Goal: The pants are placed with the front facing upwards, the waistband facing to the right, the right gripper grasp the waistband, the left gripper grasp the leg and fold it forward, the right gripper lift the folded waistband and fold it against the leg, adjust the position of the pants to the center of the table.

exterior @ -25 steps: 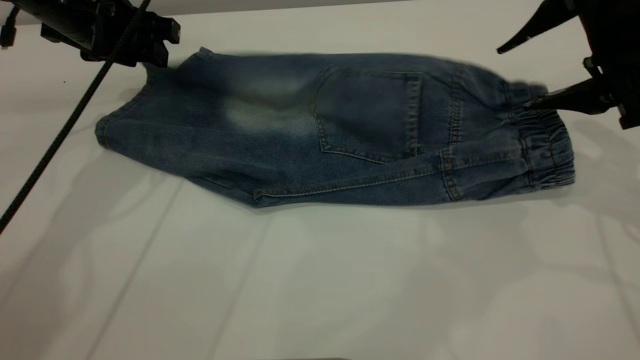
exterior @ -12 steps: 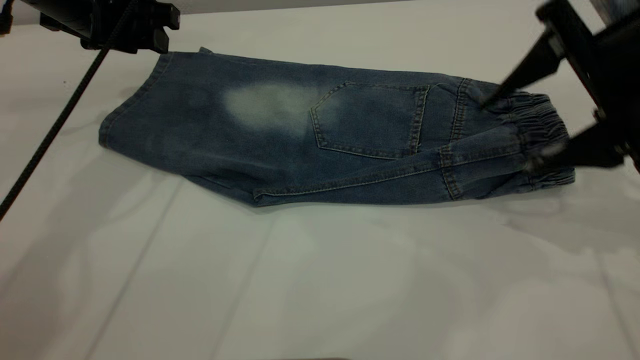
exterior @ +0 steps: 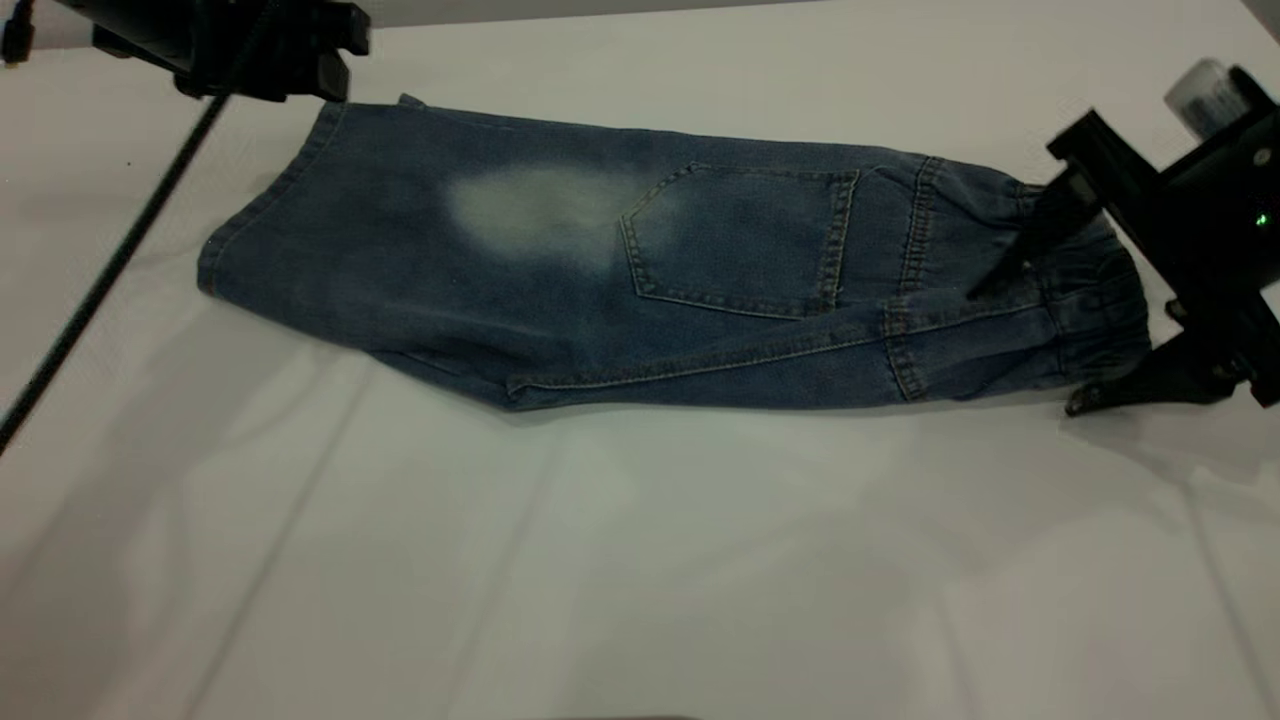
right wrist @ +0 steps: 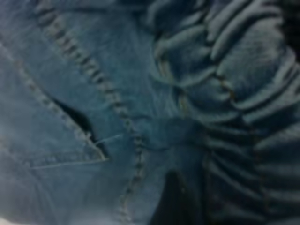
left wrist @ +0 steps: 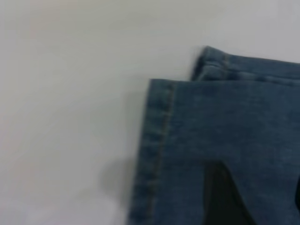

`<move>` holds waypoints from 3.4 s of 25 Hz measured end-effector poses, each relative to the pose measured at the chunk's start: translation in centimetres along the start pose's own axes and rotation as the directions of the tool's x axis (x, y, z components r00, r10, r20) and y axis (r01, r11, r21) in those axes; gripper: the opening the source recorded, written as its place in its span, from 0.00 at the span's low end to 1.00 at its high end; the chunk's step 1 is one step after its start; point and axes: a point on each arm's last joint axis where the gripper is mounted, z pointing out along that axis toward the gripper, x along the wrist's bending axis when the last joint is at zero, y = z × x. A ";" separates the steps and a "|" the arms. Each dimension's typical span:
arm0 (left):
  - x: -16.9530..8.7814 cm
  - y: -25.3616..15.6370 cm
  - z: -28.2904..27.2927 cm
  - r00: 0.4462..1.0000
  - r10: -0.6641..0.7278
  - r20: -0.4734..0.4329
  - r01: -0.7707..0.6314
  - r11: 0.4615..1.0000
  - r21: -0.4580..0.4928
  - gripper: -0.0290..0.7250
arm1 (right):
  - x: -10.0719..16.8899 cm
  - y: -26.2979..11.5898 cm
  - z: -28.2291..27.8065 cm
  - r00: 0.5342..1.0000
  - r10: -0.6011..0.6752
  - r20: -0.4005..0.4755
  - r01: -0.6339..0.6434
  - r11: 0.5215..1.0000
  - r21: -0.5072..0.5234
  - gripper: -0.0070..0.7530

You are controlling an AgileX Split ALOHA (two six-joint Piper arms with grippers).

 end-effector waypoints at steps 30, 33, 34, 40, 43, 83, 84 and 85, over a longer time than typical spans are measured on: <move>-18.4 -7.1 0.3 0.858 0.395 0.328 -0.444 0.892 0.088 0.50 | 8.5 -3.3 -12.1 0.640 -0.748 -0.176 0.641 0.646 -0.415 0.12; -15.6 -4.9 -0.3 0.885 0.397 0.243 -0.431 0.896 0.106 0.50 | 8.6 -3.5 -12.1 0.605 -0.775 -0.181 0.668 0.618 -0.415 0.12; -14.6 -4.3 -0.4 0.894 0.391 0.220 -0.421 0.901 0.108 0.50 | 8.7 -3.6 -12.1 0.589 -0.786 -0.186 0.678 0.606 -0.415 0.12; -10.9 -0.4 -2.3 0.931 0.343 0.124 -0.352 0.934 0.058 0.50 | 9.9 -5.2 -11.4 0.519 -0.826 -0.221 0.712 0.561 -0.423 0.12; -10.1 3.2 -5.8 0.941 0.326 0.091 -0.322 0.945 -0.055 0.50 | 11.1 -7.3 -10.2 0.466 -0.856 -0.223 0.744 0.515 -0.425 0.12; -8.4 6.9 -13.2 0.953 0.298 -0.049 -0.302 0.948 -0.102 0.50 | 18.3 -4.8 -0.2 0.359 -0.932 -0.055 0.909 0.362 -0.207 0.79; -8.4 6.2 -12.2 0.956 0.289 -0.048 -0.292 0.955 -0.061 0.50 | 17.9 -3.7 -1.1 0.395 -0.917 -0.051 0.895 0.396 -0.203 0.78; -8.4 5.6 -11.3 0.958 0.282 -0.047 -0.283 0.959 -0.021 0.50 | 17.4 -2.5 -2.0 0.425 -0.904 -0.043 0.883 0.424 -0.199 0.78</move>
